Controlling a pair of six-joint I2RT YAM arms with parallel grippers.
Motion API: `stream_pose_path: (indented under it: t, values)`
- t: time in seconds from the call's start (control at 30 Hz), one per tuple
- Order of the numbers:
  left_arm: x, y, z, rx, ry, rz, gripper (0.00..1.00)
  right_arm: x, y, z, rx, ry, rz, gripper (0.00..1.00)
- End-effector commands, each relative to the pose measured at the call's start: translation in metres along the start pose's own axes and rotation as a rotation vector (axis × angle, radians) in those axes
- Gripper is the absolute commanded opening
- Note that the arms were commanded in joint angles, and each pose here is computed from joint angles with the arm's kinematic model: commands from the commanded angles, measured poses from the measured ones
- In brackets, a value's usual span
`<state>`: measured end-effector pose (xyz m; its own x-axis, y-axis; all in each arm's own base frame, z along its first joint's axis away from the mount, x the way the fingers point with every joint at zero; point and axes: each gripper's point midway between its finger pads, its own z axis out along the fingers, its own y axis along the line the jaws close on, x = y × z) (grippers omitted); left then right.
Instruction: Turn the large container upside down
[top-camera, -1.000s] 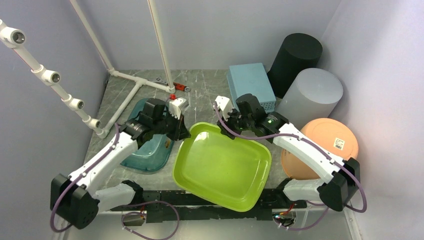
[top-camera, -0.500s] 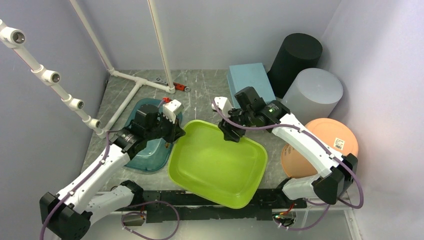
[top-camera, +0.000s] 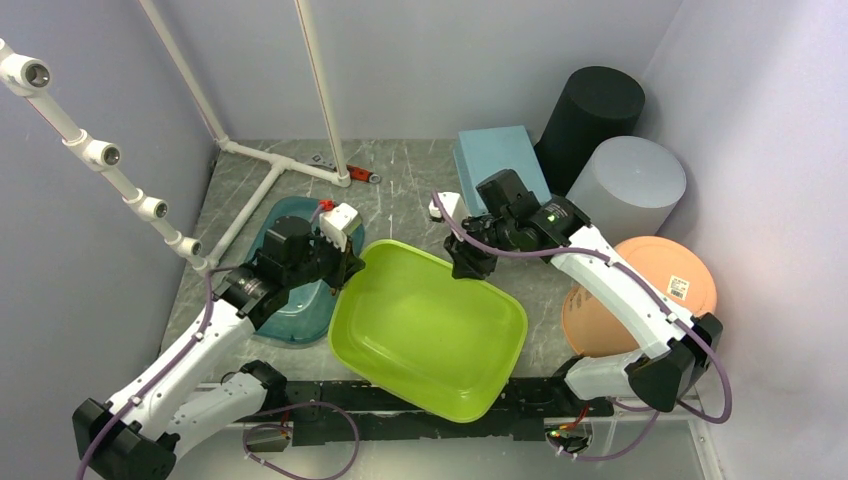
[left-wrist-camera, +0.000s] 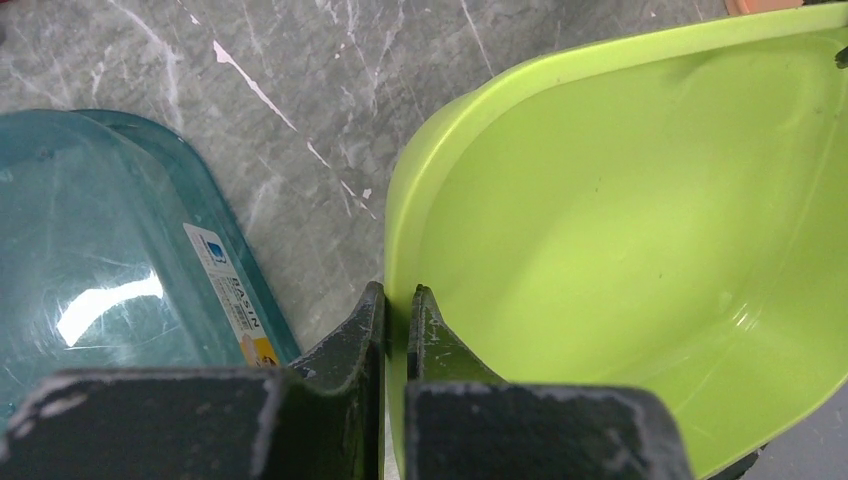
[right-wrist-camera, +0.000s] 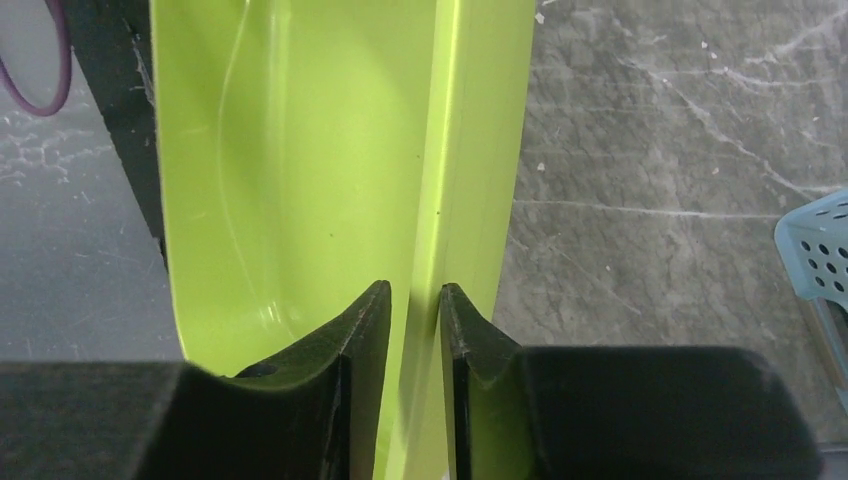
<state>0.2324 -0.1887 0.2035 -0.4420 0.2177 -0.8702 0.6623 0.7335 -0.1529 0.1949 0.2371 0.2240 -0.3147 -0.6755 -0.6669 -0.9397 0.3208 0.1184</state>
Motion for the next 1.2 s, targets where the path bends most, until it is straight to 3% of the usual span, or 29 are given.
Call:
stream_pose_path:
  t: [0.0,0.07,0.2,0.3,0.4,0.6,0.87,0.97,1.17]
  values:
    - [-0.028,0.005,-0.004,-0.034,-0.115,0.053,0.03,-0.029,0.02,-0.021,-0.065,-0.116,-0.048,0.25]
    - [-0.029,0.005,-0.005,-0.034,-0.117,0.053,0.03,-0.027,0.021,-0.018,-0.074,-0.111,-0.039,0.22]
    - [-0.03,0.004,-0.005,-0.032,-0.125,0.05,0.03,-0.019,0.021,-0.011,-0.101,-0.067,-0.02,0.0]
    - [-0.032,0.002,-0.005,-0.026,-0.132,0.039,0.06,-0.017,0.01,-0.009,-0.042,-0.042,-0.02,0.0]
    - [-0.037,-0.001,-0.007,-0.017,-0.136,0.009,0.33,-0.026,-0.003,-0.018,0.038,-0.067,-0.078,0.0]
    - [-0.051,0.001,-0.018,-0.065,-0.138,-0.093,0.74,-0.049,-0.044,-0.053,0.334,-0.166,-0.265,0.0]
    - [-0.071,0.025,-0.047,-0.246,-0.229,-0.178,0.86,-0.096,-0.065,-0.094,0.601,-0.282,-0.458,0.0]
    - [-0.076,0.037,-0.062,-0.328,-0.275,-0.222,0.91,-0.098,-0.054,-0.081,0.654,-0.294,-0.551,0.0]
    - [-0.066,0.066,-0.088,-0.552,-0.25,-0.333,0.94,-0.095,-0.035,-0.066,0.776,-0.333,-0.639,0.0]
